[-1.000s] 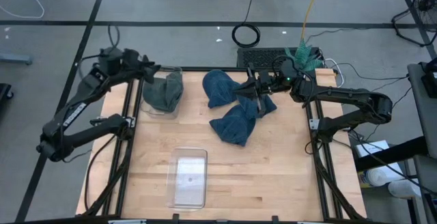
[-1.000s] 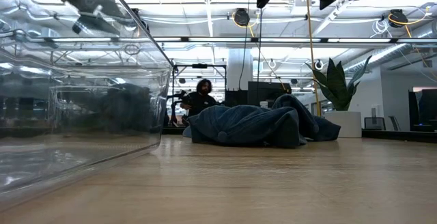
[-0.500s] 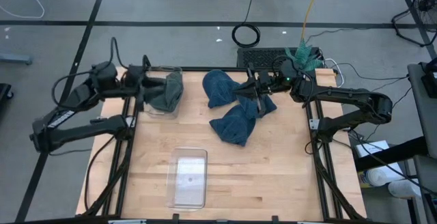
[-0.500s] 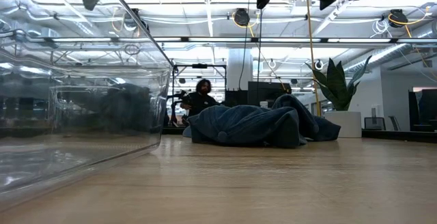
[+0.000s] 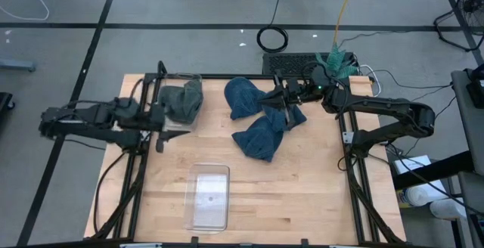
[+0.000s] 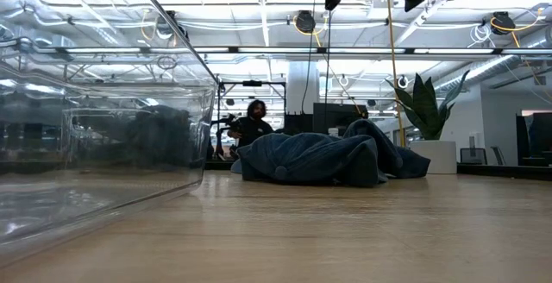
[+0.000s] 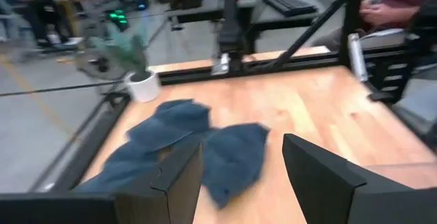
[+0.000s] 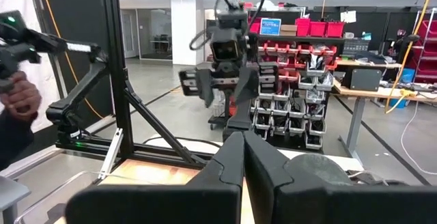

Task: Pick & Place hat
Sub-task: Put the bottom blue cap into the bottom transparent bin

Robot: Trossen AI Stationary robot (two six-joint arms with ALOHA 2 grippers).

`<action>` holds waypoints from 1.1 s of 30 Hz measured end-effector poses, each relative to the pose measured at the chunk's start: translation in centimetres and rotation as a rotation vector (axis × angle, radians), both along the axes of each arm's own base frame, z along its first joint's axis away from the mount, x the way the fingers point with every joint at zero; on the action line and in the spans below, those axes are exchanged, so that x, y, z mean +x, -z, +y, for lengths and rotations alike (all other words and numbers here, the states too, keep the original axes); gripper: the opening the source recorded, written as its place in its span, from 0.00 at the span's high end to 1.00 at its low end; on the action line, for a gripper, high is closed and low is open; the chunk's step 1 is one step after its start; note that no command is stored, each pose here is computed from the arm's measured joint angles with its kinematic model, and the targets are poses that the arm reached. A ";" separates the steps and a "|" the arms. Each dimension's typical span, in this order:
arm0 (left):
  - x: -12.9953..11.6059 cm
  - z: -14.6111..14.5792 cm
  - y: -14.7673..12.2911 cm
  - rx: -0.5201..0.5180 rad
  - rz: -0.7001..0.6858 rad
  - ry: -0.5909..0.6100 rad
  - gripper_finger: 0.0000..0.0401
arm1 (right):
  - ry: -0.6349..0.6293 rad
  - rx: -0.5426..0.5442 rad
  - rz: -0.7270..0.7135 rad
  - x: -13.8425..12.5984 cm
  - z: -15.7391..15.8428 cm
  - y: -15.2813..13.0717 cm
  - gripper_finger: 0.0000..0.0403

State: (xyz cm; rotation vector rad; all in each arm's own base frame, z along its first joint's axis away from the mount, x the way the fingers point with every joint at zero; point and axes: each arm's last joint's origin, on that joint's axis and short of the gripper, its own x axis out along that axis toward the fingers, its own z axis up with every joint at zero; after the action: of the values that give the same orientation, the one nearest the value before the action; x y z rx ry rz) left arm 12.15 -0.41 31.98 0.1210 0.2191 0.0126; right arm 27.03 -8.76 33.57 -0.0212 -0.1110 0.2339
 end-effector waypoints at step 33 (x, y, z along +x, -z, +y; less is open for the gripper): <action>-6.3 0.6 5.4 -0.042 -0.319 -0.149 0.48 | -0.217 -0.315 0.184 -3.8 7.1 -0.1 0.90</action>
State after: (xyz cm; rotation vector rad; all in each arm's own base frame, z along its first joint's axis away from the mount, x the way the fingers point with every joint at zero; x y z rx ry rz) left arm 5.85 0.24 26.59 0.0590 -0.0910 0.1747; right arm 23.20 -1.68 33.68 -0.3019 0.1082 0.4673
